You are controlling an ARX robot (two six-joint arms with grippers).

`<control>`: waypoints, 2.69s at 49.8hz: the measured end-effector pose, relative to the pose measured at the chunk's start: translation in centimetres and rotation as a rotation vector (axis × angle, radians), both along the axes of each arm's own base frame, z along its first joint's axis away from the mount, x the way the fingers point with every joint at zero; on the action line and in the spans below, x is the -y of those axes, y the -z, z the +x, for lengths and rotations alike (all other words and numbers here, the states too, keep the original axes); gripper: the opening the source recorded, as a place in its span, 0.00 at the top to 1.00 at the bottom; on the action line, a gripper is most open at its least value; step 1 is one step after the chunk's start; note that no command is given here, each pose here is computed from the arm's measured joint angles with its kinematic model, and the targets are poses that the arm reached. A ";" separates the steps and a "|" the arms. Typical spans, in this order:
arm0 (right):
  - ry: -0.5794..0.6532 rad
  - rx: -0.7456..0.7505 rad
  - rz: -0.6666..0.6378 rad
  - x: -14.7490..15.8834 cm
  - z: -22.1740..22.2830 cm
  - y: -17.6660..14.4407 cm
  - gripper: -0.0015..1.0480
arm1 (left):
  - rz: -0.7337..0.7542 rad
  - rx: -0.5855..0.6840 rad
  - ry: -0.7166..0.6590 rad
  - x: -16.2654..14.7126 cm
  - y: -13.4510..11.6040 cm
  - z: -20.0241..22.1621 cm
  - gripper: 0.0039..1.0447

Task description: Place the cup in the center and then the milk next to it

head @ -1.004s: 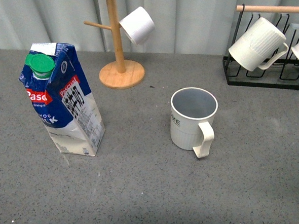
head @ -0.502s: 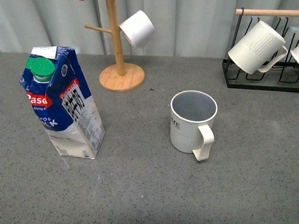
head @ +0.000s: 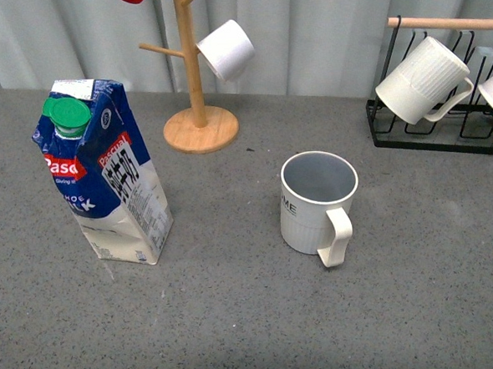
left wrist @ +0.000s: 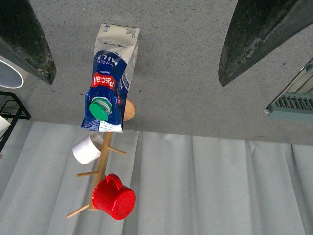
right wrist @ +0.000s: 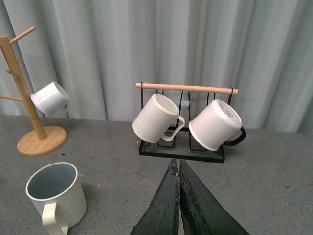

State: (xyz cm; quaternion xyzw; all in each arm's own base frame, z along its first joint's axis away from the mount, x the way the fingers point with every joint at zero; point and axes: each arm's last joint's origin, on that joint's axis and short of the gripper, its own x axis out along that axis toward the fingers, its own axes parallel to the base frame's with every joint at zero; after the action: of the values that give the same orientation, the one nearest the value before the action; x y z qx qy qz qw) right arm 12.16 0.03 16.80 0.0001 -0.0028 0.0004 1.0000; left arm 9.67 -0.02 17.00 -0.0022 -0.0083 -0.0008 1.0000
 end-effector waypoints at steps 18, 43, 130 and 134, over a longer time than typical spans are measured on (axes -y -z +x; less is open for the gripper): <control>0.000 0.003 0.000 0.0 -0.9 0.0 0.99 | 0.000 0.000 0.000 0.0 0.0 0.0 0.06; -0.002 0.000 0.000 0.0 -2.4 0.3 0.99 | 0.000 0.000 0.001 0.0 0.0 0.0 0.06; -0.003 -0.002 0.000 0.0 -2.4 0.3 0.09 | -0.068 -0.426 0.126 -0.7 1.5 10.0 0.06; -0.003 -0.002 0.000 0.0 -2.4 0.3 0.09 | -0.062 -0.439 0.157 0.0 1.8 10.7 0.06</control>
State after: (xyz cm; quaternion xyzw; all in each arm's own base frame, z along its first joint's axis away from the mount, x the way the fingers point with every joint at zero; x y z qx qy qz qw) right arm 9.76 0.03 16.53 0.0001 -0.0018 0.0019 1.0000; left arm 20.37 0.01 15.16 -0.0336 0.2095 -0.0776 0.9741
